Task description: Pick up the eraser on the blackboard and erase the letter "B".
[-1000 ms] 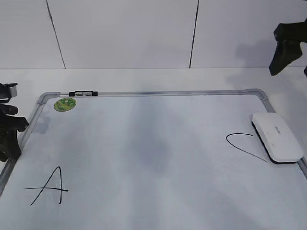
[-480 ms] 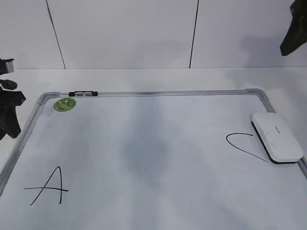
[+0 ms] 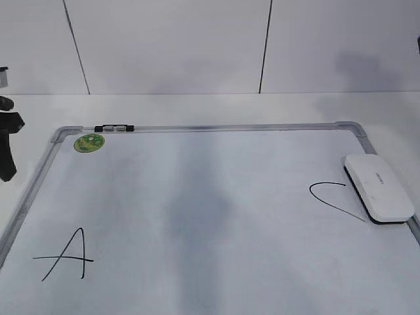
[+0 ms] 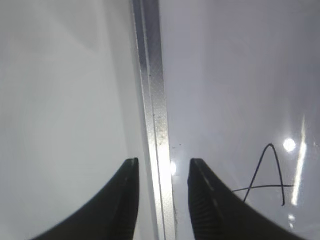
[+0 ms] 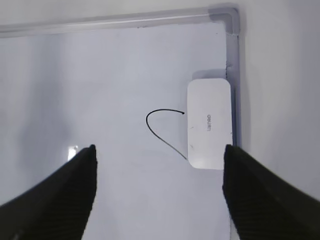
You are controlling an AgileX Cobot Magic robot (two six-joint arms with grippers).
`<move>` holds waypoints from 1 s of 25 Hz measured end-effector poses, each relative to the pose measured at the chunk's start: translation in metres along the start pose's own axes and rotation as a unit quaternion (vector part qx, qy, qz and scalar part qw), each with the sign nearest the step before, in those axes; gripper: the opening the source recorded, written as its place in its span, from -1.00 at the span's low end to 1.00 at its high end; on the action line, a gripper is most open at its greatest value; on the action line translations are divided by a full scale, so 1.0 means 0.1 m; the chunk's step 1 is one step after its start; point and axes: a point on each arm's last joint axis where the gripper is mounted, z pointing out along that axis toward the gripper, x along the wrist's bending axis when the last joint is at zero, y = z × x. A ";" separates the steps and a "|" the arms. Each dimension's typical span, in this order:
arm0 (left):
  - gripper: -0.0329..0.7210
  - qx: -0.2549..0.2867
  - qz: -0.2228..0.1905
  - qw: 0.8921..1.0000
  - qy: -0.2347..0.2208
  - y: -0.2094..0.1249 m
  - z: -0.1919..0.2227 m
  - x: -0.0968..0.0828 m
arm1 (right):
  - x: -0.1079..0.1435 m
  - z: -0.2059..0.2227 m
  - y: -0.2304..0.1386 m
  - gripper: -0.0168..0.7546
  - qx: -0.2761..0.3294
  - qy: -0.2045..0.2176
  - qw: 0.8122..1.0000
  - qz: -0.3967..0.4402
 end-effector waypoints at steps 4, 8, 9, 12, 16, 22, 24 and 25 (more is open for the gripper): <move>-0.25 -0.018 0.006 1.000 0.008 -0.14 -0.17 -0.03 | 0.00 -0.09 -0.33 0.57 0.008 0.004 1.000 0.003; -0.26 -0.035 0.013 0.999 0.021 -0.36 -0.34 -0.05 | 0.00 -0.19 -0.69 0.57 0.008 0.005 1.000 0.003; -0.26 -0.040 0.015 0.999 0.022 -0.41 -0.39 -0.06 | 0.00 -0.23 -0.78 0.57 0.003 0.005 1.000 0.002; -0.27 -0.052 0.016 0.998 0.024 -0.61 -0.49 -0.09 | 0.00 -0.32 -1.01 0.57 -0.008 0.006 1.000 0.001; -0.27 -0.086 0.021 0.996 0.025 -0.86 -0.69 -0.14 | 0.00 -0.43 -1.27 0.57 -0.028 0.008 1.000 -0.003; -0.27 -0.170 0.035 0.984 0.029 -1.25 -1.09 -0.24 | 0.01 -0.61 -1.64 0.57 -0.074 0.012 0.997 -0.011; -0.27 -0.200 0.041 0.978 0.030 -1.40 -1.23 -0.27 | 0.01 -0.66 -1.78 0.57 -0.090 0.015 0.996 -0.014; -0.27 -0.216 0.044 0.975 0.031 -1.49 -1.30 -0.29 | 0.01 -0.67 -1.83 0.57 -0.096 0.016 0.995 -0.015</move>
